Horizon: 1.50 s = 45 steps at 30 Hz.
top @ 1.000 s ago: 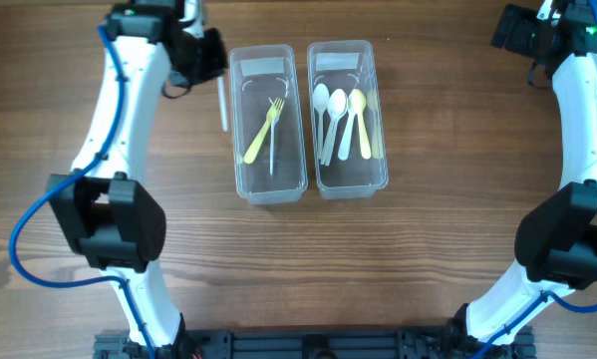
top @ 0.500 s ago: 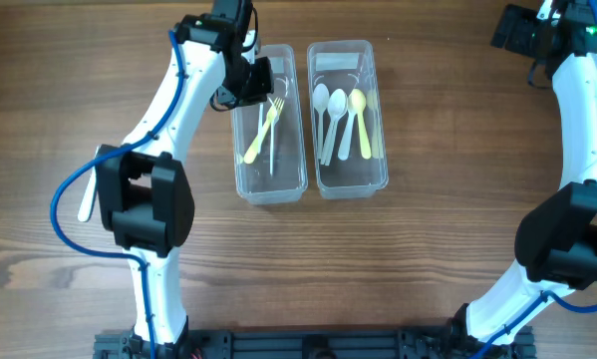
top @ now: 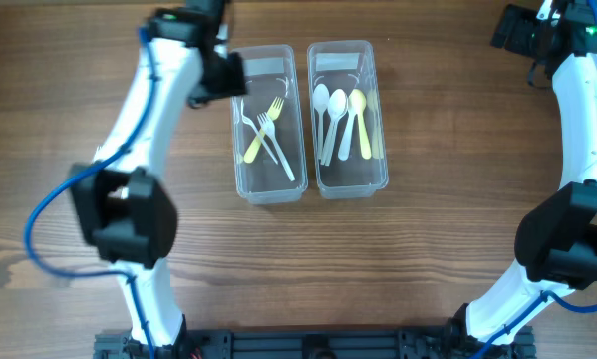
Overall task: Pack container
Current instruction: 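Move the left gripper back to the remaining white fork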
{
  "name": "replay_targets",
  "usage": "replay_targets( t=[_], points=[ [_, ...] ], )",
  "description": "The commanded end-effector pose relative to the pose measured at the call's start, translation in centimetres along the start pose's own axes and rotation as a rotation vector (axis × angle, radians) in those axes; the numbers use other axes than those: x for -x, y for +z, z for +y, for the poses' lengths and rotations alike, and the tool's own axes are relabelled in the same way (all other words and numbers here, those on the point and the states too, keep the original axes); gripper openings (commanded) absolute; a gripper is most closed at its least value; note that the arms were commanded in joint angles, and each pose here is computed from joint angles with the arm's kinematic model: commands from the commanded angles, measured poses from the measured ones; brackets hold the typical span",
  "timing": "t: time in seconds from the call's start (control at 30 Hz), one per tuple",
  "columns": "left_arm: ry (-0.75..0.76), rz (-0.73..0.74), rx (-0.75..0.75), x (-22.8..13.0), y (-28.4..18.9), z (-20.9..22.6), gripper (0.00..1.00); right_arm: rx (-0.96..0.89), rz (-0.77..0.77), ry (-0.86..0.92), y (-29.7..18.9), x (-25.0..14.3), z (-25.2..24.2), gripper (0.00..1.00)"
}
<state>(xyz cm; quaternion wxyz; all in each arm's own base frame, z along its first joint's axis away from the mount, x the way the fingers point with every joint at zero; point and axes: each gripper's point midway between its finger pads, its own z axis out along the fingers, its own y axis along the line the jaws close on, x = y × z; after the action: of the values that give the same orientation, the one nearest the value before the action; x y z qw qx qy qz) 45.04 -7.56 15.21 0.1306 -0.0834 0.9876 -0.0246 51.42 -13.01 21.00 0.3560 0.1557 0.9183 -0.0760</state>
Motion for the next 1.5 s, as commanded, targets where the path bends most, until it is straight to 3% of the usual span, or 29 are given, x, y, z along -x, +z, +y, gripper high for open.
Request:
replay_targets(
  t=[0.0, 0.07, 0.23, 0.43, 1.1, 1.47],
  points=[
    [-0.041, -0.117, 0.135, 1.8, -5.6, 6.6, 0.60, -0.006, -0.021, -0.004, -0.6, 0.6, 0.1, 1.00],
    [-0.082, -0.070, 0.164, 0.9, -5.8, 9.2, 0.57, -0.006, -0.021, -0.004, -0.6, 0.6, 0.1, 1.00],
    [-0.085, 0.062, 0.213, -1.5, -5.3, 13.8, 0.58, -0.006, -0.021, -0.004, -0.6, 0.6, 0.0, 1.00],
    [-0.144, 0.115, 0.234, -2.7, -4.3, 16.9, 0.56, -0.006, -0.021, -0.004, -0.6, 0.6, 0.1, 1.00],
    [0.009, 0.214, 0.193, -7.2, 5.8, 19.0, 0.58, -0.006, -0.021, -0.004, -0.6, 0.6, 0.1, 1.00],
    [0.009, 0.173, 0.031, -8.1, 8.8, 20.4, 0.59, -0.006, -0.021, -0.004, -0.6, 0.6, 0.1, 1.00]
  ],
)
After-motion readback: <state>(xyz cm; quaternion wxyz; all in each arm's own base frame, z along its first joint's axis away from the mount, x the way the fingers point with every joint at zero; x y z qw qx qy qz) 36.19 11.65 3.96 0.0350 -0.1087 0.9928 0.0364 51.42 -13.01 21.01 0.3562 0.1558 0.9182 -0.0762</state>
